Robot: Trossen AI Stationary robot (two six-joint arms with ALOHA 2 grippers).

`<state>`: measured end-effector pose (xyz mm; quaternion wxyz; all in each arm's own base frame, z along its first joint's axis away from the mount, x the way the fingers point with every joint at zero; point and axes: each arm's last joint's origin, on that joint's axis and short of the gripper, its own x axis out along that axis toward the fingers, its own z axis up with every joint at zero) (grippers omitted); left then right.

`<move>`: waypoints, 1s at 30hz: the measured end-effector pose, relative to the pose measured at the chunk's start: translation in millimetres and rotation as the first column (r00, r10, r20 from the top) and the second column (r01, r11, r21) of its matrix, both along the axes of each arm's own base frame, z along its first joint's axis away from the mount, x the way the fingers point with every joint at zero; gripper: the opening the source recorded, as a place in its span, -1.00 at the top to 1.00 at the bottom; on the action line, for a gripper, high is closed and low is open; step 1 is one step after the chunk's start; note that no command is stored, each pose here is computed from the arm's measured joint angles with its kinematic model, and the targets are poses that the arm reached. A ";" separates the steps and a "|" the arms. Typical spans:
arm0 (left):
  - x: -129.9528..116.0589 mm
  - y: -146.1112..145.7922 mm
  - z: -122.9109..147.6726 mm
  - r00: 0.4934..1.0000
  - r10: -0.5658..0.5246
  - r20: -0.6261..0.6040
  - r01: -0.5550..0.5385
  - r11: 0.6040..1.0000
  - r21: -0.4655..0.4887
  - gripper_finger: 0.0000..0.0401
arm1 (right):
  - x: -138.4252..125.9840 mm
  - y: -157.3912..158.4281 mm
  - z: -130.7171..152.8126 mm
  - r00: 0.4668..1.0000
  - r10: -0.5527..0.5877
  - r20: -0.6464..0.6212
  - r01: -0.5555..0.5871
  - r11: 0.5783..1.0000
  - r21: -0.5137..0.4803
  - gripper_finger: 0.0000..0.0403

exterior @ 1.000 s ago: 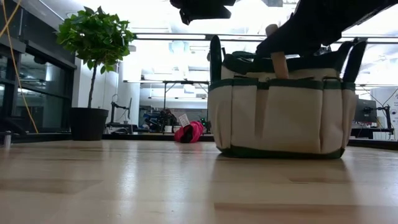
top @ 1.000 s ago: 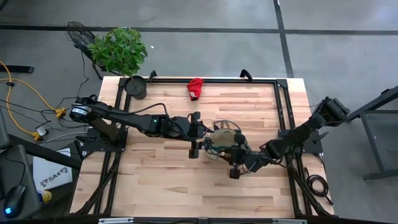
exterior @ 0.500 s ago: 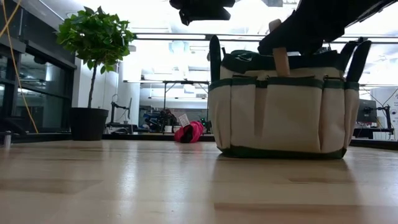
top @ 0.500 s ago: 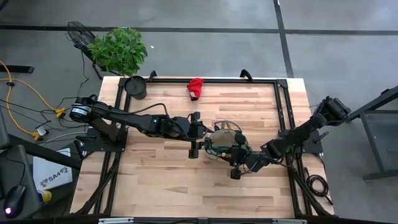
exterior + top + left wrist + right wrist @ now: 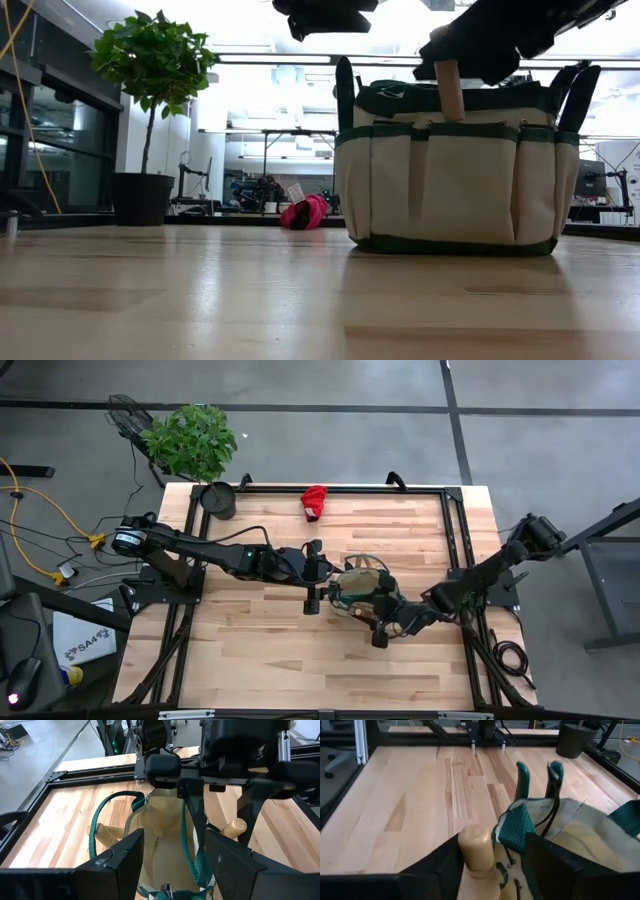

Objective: Pick & Place Garden tools in Gardening bag
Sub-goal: Put the hand rake into the gardening bag, then put the red gloves into the gardening bag

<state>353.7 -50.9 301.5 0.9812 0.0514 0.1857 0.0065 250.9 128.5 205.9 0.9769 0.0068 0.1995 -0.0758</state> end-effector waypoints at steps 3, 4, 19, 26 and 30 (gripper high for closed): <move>0.0 0.3 0.0 1.000 0.010 0.001 -0.010 1.000 0.004 -0.03 | -3.0 -1.5 7.4 1.000 0.000 0.022 -0.001 1.000 0.013 -0.08; 0.0 0.4 0.0 1.000 0.014 0.001 -0.014 1.000 0.006 -0.03 | -4.7 -1.8 10.4 1.000 0.003 0.029 -0.003 1.000 0.017 -0.11; -10.8 9.0 8.9 0.966 0.257 0.009 -0.257 0.965 0.049 -0.03 | -45.1 -7.1 55.5 0.983 -0.093 0.161 0.094 0.996 0.001 -0.17; -15.5 27.1 3.2 0.899 0.437 -0.040 -0.436 0.899 0.033 -0.03 | -60.8 -10.4 68.0 0.932 -0.266 0.246 0.276 0.961 -0.007 -0.17; -18.3 52.5 -2.9 0.841 0.532 -0.099 -0.535 0.845 0.003 -0.03 | -66.2 -11.1 71.8 0.898 -0.337 0.282 0.351 0.936 0.002 -0.17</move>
